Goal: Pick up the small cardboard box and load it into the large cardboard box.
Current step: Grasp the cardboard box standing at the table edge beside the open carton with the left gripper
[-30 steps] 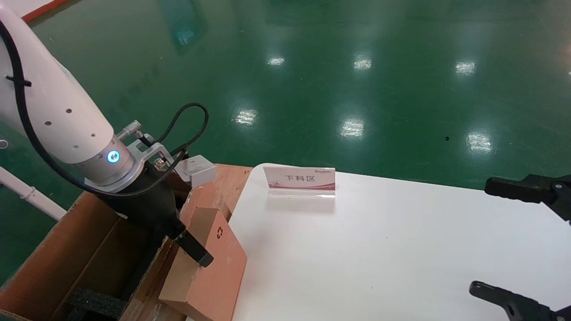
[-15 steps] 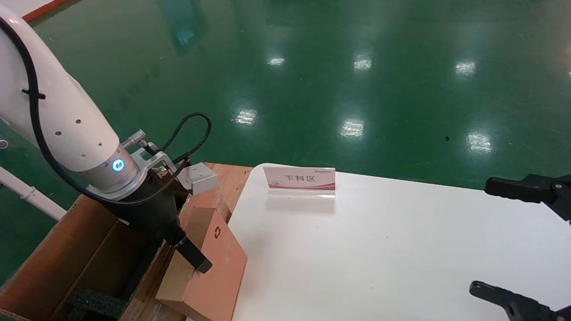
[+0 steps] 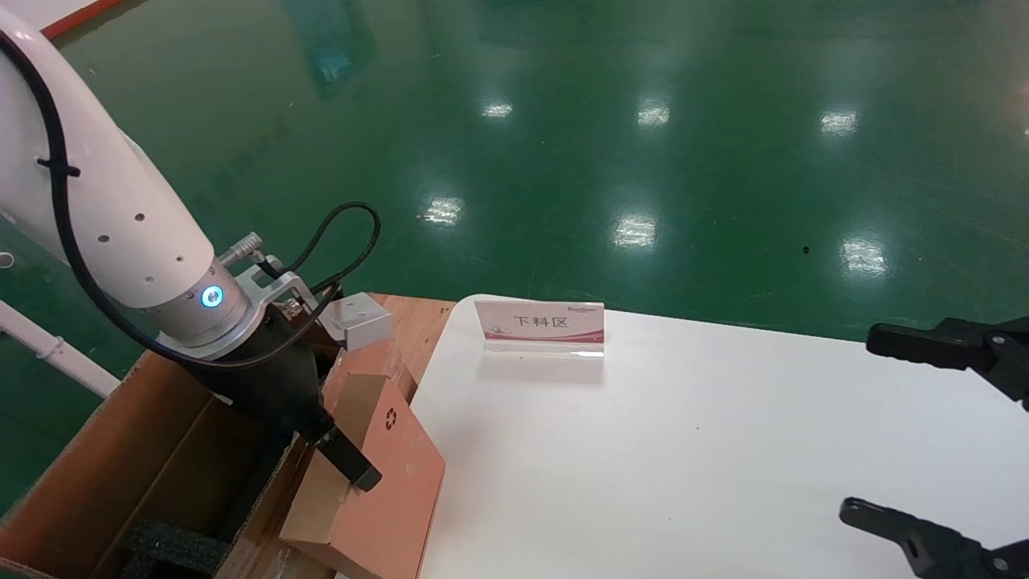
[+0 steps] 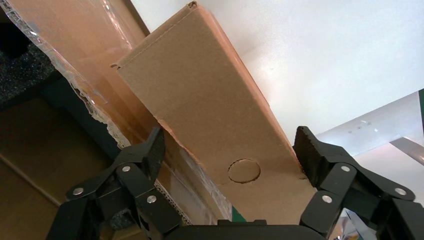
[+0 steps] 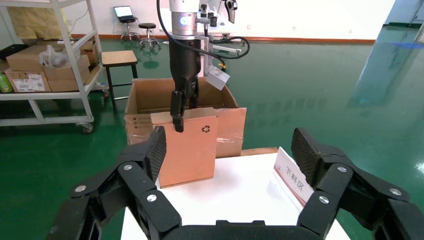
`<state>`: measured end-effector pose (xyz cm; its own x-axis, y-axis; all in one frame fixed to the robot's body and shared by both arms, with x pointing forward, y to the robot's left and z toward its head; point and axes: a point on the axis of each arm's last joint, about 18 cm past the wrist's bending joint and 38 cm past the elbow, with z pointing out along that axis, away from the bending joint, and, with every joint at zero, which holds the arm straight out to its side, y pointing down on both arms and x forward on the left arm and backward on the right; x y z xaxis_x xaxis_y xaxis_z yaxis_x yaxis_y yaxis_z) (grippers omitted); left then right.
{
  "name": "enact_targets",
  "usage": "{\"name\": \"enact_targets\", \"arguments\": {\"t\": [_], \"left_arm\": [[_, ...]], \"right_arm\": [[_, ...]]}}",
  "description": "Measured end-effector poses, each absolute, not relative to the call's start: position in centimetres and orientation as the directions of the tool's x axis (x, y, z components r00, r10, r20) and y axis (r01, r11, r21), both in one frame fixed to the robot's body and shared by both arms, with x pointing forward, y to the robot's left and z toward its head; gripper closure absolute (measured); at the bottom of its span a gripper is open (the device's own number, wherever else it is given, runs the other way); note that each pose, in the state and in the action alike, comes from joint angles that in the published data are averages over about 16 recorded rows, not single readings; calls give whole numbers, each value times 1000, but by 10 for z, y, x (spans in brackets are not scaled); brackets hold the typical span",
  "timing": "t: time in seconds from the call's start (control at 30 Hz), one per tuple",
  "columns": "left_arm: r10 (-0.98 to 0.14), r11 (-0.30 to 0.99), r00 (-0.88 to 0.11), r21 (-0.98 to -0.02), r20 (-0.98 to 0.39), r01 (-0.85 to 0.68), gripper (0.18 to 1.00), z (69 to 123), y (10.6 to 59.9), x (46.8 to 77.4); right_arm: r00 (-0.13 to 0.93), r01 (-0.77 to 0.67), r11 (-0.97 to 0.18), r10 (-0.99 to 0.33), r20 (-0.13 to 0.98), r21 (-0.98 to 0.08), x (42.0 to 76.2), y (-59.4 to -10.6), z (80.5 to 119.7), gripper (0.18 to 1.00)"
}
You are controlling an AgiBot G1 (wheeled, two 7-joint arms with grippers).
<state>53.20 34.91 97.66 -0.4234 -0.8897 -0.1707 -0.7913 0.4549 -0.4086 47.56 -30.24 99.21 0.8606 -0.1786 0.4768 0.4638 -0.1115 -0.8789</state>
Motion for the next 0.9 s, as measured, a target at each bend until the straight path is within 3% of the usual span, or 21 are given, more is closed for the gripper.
{"name": "enact_targets", "arguments": {"t": [0.33, 0.9], "left_arm": [[-890, 455, -423, -409, -171, -791, 323, 977, 349, 532], [-895, 441, -417, -450, -157, -776, 691, 991, 350, 531]], "right_arm": [[861, 464, -111, -179, 477, -879, 476, -302, 992, 358], [861, 464, -111, -179, 477, -879, 476, -302, 992, 741]]}}
